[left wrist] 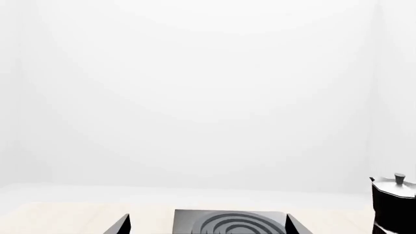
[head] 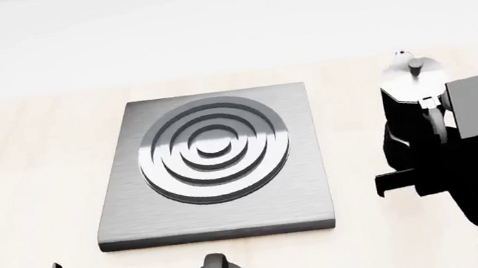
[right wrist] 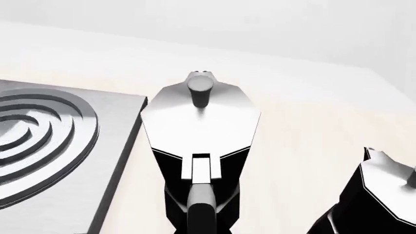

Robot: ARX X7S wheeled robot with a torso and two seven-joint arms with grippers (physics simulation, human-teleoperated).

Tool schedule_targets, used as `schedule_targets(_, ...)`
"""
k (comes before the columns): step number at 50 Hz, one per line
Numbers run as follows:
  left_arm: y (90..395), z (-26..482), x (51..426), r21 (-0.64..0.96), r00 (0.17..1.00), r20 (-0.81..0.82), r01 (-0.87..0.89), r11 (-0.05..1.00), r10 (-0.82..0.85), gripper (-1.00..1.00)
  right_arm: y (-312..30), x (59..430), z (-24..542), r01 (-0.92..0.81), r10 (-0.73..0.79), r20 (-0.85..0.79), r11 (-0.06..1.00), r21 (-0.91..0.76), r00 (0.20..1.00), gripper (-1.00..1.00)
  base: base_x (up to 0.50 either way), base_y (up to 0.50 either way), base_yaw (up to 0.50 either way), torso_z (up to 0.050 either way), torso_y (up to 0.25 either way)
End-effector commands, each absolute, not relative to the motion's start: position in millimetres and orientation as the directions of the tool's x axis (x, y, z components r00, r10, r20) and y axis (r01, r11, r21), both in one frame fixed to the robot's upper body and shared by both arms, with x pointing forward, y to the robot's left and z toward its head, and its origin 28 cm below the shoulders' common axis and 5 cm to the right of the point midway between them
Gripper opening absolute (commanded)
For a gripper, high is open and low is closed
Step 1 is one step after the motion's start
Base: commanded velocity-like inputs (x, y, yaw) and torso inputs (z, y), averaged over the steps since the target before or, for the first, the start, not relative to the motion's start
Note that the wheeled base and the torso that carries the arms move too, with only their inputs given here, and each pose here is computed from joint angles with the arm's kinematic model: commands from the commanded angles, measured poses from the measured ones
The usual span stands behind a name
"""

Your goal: Put both moka pots on the stove.

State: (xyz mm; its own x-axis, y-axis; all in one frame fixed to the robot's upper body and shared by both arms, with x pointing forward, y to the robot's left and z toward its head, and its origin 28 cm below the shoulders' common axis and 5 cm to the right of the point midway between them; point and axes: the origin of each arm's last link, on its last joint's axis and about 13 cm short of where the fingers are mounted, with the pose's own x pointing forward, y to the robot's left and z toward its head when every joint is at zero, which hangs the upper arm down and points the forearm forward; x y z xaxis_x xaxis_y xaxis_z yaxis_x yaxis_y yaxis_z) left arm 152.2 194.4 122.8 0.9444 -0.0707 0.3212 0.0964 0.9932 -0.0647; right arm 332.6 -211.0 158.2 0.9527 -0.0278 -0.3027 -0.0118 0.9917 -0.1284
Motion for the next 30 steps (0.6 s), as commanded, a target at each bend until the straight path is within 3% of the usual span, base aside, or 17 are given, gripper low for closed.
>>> schedule_targets(1, 194, 123, 152, -0.066, 0.945, 0.321, 0.095, 0.993, -0.069, 1.00, -193, 325, 205, -0.045, 0.019, -0.149, 0.983, -0.176, 0.989, -1.00, 0.00, 0.00, 0.00, 0.000, 0.000)
schedule_targets(19, 196, 125, 152, -0.067, 0.944, 0.325, 0.092, 0.994, -0.065, 1.00, -149, 329, 235, -0.216, 0.213, -0.035, 0.956, -0.197, 0.976, -1.00, 0.00, 0.00, 0.00, 0.000, 0.001)
schedule_targets(30, 196, 125, 152, -0.068, 0.943, 0.326, 0.092, 0.993, -0.065, 1.00, -125, 355, 235, -0.280, 0.281, -0.017, 0.947, -0.159, 0.960, -1.00, 0.00, 0.00, 0.00, 0.000, 0.001)
